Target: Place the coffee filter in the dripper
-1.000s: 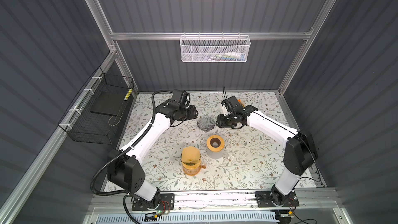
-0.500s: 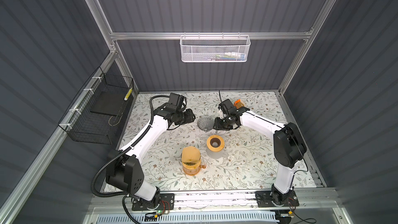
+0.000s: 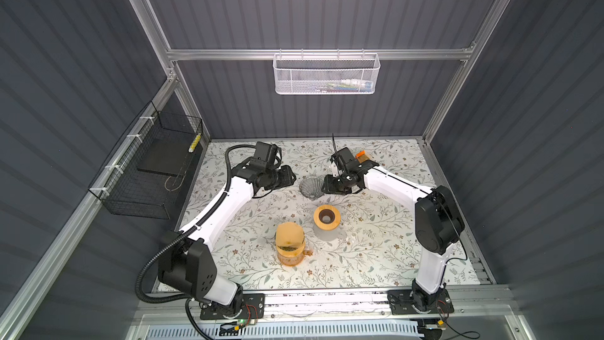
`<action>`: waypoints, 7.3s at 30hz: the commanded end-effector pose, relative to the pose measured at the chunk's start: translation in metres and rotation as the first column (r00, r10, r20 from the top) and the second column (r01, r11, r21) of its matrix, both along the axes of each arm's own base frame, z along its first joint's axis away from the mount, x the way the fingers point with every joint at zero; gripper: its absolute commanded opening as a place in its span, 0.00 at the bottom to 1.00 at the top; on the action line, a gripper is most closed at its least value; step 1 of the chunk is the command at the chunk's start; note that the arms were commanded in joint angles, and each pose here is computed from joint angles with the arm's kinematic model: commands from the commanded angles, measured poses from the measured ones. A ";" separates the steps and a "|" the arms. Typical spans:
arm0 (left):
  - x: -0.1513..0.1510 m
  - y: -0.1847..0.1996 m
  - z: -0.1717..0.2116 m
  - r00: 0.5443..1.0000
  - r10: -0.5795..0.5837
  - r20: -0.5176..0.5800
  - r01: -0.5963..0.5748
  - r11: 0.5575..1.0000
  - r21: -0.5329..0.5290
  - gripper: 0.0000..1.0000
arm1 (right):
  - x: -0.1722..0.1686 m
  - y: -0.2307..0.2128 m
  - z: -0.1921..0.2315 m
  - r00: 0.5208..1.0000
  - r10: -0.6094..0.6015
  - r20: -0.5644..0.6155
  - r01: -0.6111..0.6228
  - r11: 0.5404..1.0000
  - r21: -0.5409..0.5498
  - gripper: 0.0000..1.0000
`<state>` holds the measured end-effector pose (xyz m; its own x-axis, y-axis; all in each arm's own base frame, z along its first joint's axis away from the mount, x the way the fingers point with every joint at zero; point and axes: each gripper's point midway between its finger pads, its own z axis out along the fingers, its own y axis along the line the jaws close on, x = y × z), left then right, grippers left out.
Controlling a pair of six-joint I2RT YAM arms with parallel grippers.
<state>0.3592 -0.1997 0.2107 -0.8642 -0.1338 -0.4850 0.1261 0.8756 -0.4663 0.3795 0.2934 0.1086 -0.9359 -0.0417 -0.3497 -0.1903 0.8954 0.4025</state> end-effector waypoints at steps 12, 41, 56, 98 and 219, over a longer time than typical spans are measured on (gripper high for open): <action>-0.006 0.008 0.008 1.000 -0.008 0.023 0.008 1.000 0.008 0.46 | 0.023 0.012 -0.019 1.000 -0.013 -0.008 0.013 1.000 -0.012 0.41; -0.013 0.015 0.006 1.000 0.014 0.015 -0.014 1.000 0.020 0.46 | 0.033 0.016 -0.044 0.999 -0.014 -0.030 0.012 0.999 -0.043 0.12; -0.018 0.014 0.006 1.000 -0.015 -0.003 0.015 1.000 0.026 0.42 | 0.019 0.008 0.020 0.999 0.013 0.043 -0.013 1.000 0.000 0.00; -0.064 -0.048 0.030 0.926 -0.377 -0.009 0.375 0.923 -0.091 0.36 | -0.107 -0.031 0.090 0.995 0.099 0.007 -0.100 0.991 0.092 0.00; -0.103 -0.074 -0.092 0.829 -0.461 -0.315 0.483 0.876 -0.011 0.13 | -0.123 -0.061 -0.065 0.967 0.019 -0.256 -0.085 0.966 -0.246 0.00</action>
